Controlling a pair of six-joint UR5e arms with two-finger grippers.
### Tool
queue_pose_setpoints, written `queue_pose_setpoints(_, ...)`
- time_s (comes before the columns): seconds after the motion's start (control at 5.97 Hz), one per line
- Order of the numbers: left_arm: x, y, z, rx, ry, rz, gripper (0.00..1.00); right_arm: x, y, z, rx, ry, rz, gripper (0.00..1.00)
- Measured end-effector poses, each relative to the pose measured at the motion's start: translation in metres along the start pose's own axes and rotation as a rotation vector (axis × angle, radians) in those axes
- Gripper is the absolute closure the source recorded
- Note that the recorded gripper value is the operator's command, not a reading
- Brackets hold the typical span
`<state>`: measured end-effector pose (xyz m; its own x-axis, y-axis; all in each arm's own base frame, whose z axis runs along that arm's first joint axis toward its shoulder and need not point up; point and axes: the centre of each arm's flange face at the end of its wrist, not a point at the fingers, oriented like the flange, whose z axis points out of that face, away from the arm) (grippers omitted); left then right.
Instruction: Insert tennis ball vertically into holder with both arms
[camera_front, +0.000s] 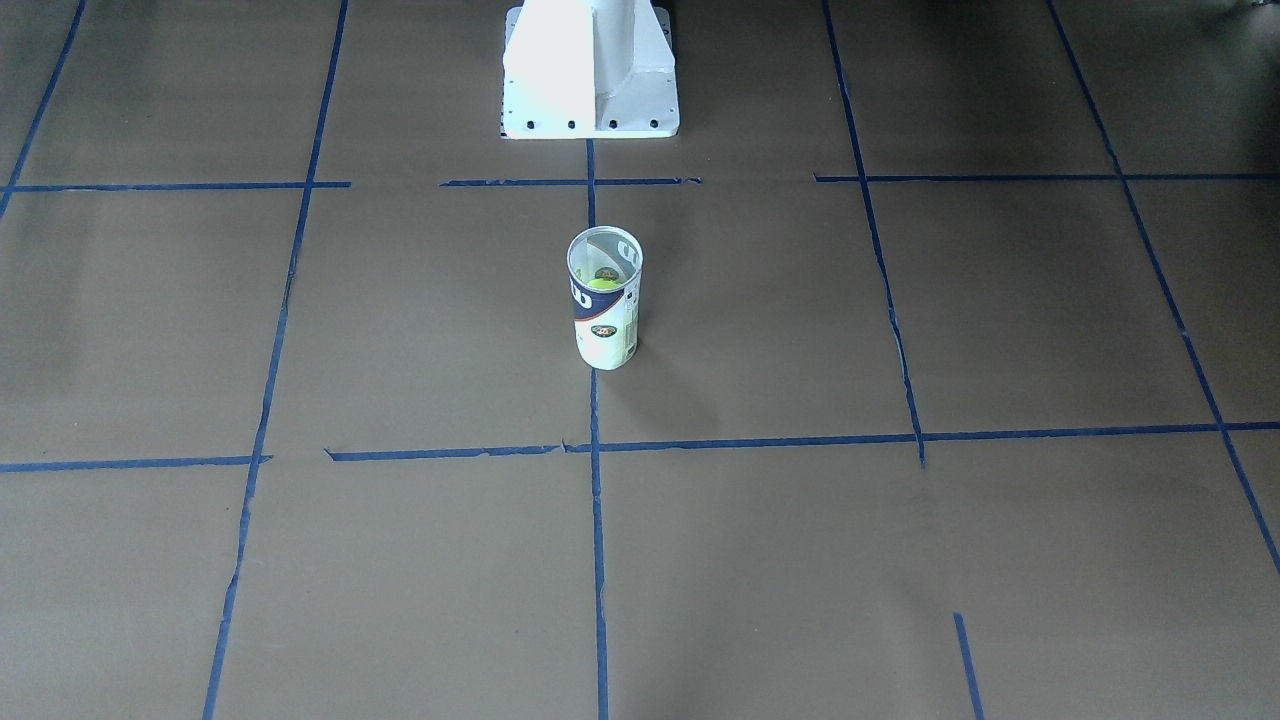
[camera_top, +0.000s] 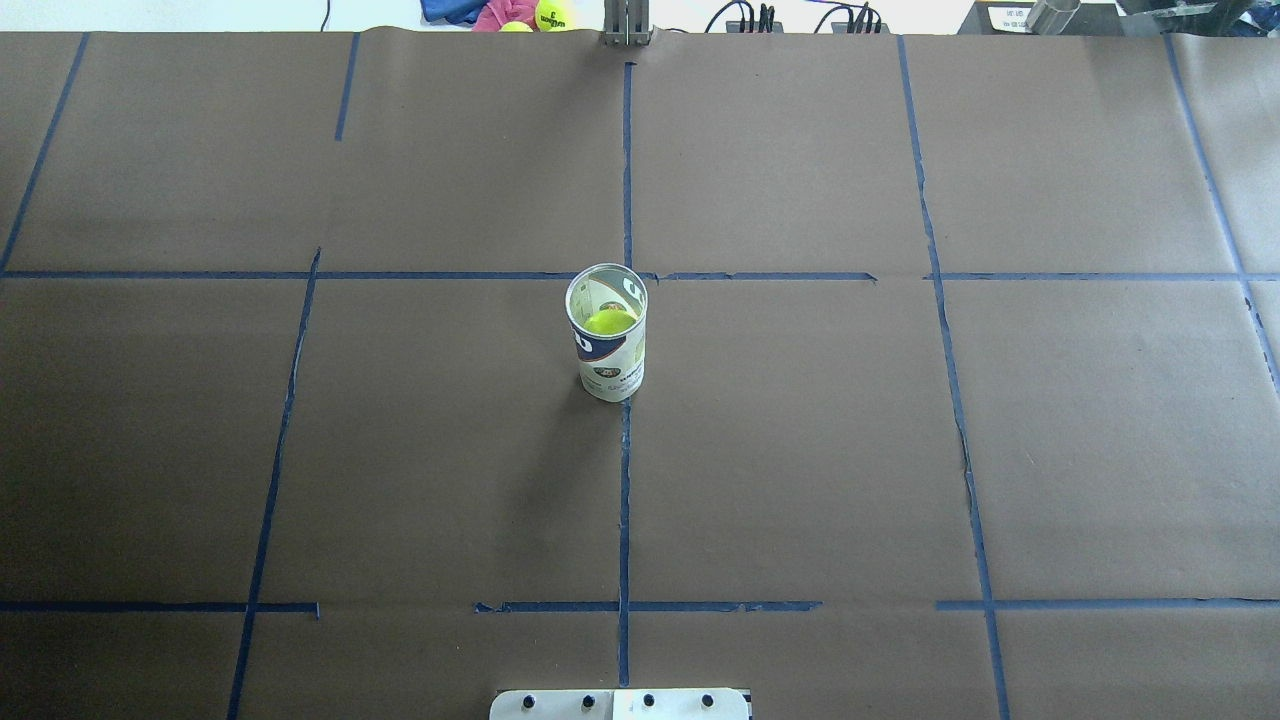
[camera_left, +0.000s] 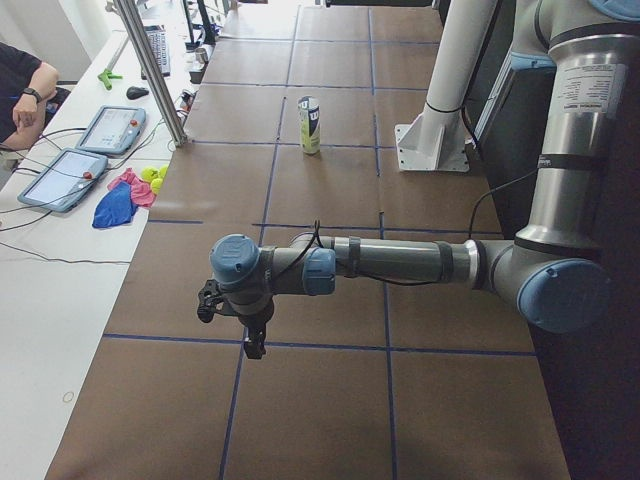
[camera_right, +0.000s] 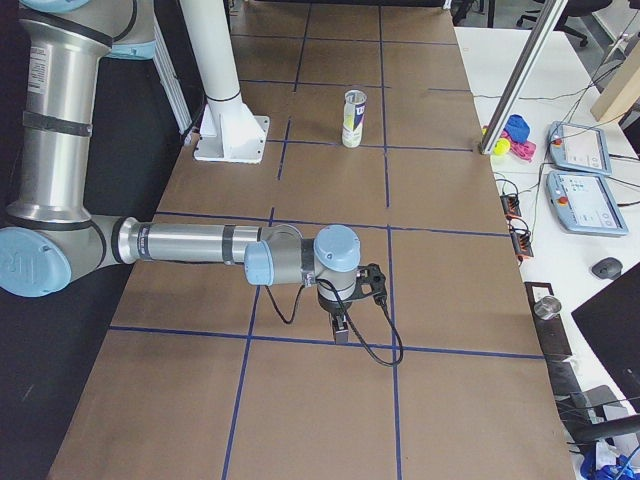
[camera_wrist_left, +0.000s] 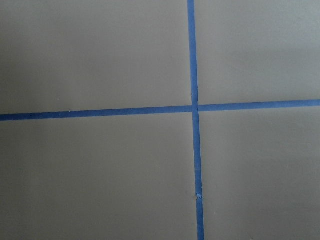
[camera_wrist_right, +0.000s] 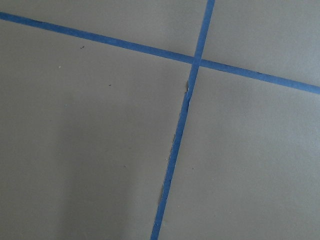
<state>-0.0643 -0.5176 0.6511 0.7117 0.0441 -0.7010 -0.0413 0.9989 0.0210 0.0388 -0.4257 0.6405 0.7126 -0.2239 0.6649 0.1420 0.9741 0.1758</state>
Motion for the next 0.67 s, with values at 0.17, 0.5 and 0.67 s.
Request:
queue_pose_setpoints(0.17,-0.0005,0.0008,0.0009,-0.001,0.0,0.0,0.0,-0.0001,-0.0005,-0.0002,0.0,0.0,0.001,0.0)
queue_pose_setpoints(0.5,-0.0008,0.0012,0.001,-0.001,0.0,0.0,0.0,-0.0002,-0.0011,-0.0004,0.001,0.0,0.001,0.0)
queue_pose_setpoints(0.67,-0.0008,0.0012,0.0009,-0.001,0.0,0.0,0.0,-0.0003,-0.0012,-0.0005,0.001,0.0,0.001,0.0)
